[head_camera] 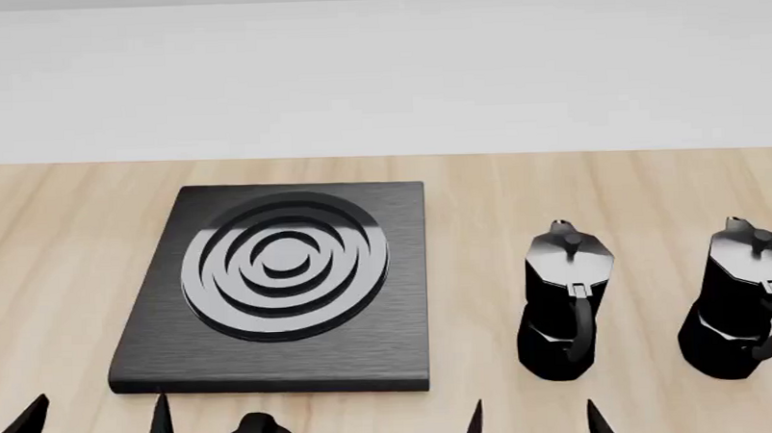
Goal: Put the right moka pot on the stove.
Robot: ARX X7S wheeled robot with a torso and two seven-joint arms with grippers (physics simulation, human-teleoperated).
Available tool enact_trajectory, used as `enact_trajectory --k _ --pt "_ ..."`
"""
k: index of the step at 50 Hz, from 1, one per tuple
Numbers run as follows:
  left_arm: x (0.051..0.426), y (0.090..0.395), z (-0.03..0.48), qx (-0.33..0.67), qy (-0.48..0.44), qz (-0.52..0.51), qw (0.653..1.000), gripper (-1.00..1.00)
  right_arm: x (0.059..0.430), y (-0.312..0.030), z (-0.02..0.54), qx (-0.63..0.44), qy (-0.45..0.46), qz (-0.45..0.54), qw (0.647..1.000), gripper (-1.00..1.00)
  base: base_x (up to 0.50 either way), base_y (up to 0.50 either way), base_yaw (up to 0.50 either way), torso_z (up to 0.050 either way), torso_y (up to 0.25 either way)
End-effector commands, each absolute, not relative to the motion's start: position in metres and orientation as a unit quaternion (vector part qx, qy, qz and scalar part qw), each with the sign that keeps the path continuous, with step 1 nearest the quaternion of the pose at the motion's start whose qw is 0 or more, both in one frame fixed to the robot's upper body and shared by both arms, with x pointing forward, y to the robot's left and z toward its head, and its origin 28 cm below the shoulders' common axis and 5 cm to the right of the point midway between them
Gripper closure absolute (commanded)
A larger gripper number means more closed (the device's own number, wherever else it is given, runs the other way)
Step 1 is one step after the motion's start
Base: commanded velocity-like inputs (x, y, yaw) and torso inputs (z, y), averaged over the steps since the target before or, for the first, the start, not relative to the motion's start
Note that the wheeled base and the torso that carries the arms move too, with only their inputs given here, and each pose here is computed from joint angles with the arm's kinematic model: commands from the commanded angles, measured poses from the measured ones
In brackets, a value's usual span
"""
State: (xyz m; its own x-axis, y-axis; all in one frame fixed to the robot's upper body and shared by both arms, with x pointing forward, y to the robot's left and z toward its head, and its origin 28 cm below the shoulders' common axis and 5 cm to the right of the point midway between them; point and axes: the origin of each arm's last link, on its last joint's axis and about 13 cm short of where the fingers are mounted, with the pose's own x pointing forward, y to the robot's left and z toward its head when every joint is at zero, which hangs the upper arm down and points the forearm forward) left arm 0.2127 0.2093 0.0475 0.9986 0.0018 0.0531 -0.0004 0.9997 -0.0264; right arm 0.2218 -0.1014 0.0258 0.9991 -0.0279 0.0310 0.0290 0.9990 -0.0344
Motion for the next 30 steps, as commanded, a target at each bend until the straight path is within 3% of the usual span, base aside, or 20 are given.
enact_trajectory --k 1,20,30 --pt "0.204 0.211 0.108 -0.006 -0.067 -0.009 0.998 -1.00 0.218 -0.103 0.065 -0.025 -0.048 -0.014 0.998 -1.00 0.00 0.00 0.00 0.000 0.000" --pt "0.186 0.212 0.191 0.016 -0.143 -0.011 0.989 -1.00 0.215 -0.105 0.130 -0.028 -0.118 -0.004 0.993 -1.00 0.00 0.00 0.00 0.000 0.000" --pt "0.186 0.212 0.192 0.016 -0.143 -0.011 0.989 -1.00 0.215 -0.105 0.130 -0.028 -0.118 -0.004 0.993 -1.00 0.00 0.00 0.00 0.000 0.000"
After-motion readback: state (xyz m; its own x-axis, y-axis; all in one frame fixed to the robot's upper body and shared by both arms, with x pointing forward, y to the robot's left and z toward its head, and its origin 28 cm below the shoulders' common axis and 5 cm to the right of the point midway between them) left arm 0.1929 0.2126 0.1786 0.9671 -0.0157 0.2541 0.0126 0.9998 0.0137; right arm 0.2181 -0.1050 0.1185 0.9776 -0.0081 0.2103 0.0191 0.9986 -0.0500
